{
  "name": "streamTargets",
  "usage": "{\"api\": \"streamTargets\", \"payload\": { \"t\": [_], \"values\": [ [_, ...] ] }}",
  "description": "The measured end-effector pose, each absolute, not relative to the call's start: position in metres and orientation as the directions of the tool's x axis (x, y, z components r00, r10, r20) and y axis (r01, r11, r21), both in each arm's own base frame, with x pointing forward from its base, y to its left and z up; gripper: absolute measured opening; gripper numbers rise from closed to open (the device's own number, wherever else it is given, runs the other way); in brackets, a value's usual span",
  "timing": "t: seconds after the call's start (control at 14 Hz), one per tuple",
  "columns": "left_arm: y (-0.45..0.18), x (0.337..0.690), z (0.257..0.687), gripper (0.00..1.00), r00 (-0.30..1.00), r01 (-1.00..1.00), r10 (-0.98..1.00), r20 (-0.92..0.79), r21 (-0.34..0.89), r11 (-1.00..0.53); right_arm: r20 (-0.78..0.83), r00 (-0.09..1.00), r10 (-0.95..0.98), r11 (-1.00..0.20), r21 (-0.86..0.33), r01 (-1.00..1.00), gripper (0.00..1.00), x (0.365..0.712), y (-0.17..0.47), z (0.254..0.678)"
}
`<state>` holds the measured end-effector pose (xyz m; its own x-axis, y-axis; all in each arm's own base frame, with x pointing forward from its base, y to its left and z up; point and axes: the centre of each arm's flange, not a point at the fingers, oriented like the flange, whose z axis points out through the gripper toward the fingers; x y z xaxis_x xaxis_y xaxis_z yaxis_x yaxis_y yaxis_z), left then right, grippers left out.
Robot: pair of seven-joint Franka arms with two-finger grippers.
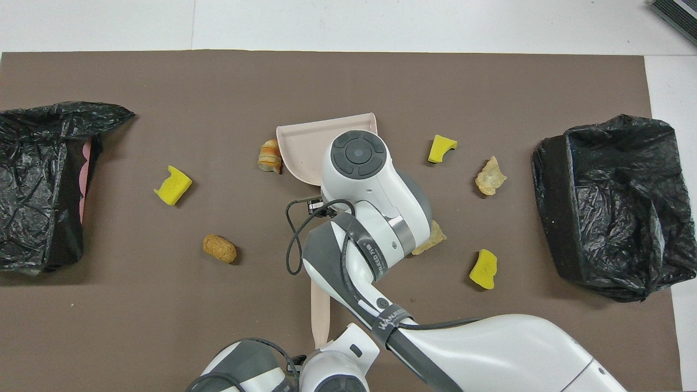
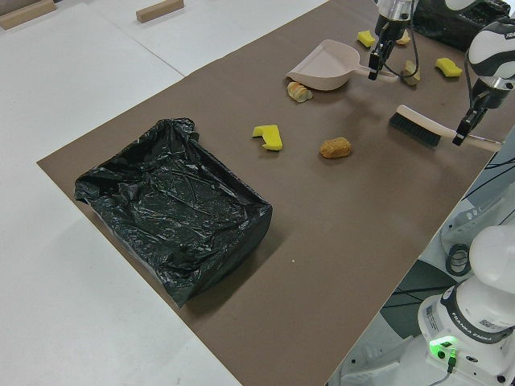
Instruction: Sweep and dump trash in bin
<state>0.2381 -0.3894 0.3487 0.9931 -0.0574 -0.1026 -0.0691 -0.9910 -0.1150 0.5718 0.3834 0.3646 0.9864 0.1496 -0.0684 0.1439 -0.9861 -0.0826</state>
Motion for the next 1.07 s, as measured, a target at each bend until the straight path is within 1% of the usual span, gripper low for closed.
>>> {"api": "streamTargets", "payload": {
  "t": [0.14,0.21,0.36,0.5,0.57,0.79,1.07],
  "values": [
    [-0.374,0.255,0.348,0.26,0.992,-0.056,-0.039,-0.123,-0.134,-0.989,-0.031,0.983,0.179,-0.98,-0.092,0.175,0.32,0.593,0.35,0.386],
    [-0.366,0.264,0.347,0.26,0.99,-0.062,-0.043,-0.135,-0.142,-0.988,-0.016,0.975,0.223,-0.971,-0.087,0.221,0.32,0.604,0.327,0.395],
    [-0.349,0.283,0.348,0.26,0.987,-0.07,-0.048,-0.152,-0.145,-0.987,-0.012,0.928,0.373,-0.926,-0.063,0.372,0.32,0.616,0.291,0.405],
    [-0.329,0.316,0.358,0.26,0.988,-0.05,-0.03,-0.15,-0.131,-0.99,-0.006,0.853,0.522,-0.852,-0.043,0.522,0.32,0.626,0.269,0.404],
    [-0.319,0.333,0.366,0.26,0.99,-0.034,-0.017,-0.14,-0.123,-0.992,-0.008,0.804,0.595,-0.804,-0.02,0.594,0.32,0.63,0.258,0.403],
    [-0.281,0.38,0.386,0.26,0.995,0.018,0.03,-0.091,-0.129,-0.992,-0.067,0.588,0.806,-0.583,0.075,0.809,0.32,0.644,0.224,0.399],
    [-0.215,0.435,0.393,0.26,0.987,0.144,0.153,-0.045,-0.156,-0.977,-0.13,0.337,0.933,-0.331,0.067,0.941,0.32,0.652,0.215,0.385]
  ]
}}
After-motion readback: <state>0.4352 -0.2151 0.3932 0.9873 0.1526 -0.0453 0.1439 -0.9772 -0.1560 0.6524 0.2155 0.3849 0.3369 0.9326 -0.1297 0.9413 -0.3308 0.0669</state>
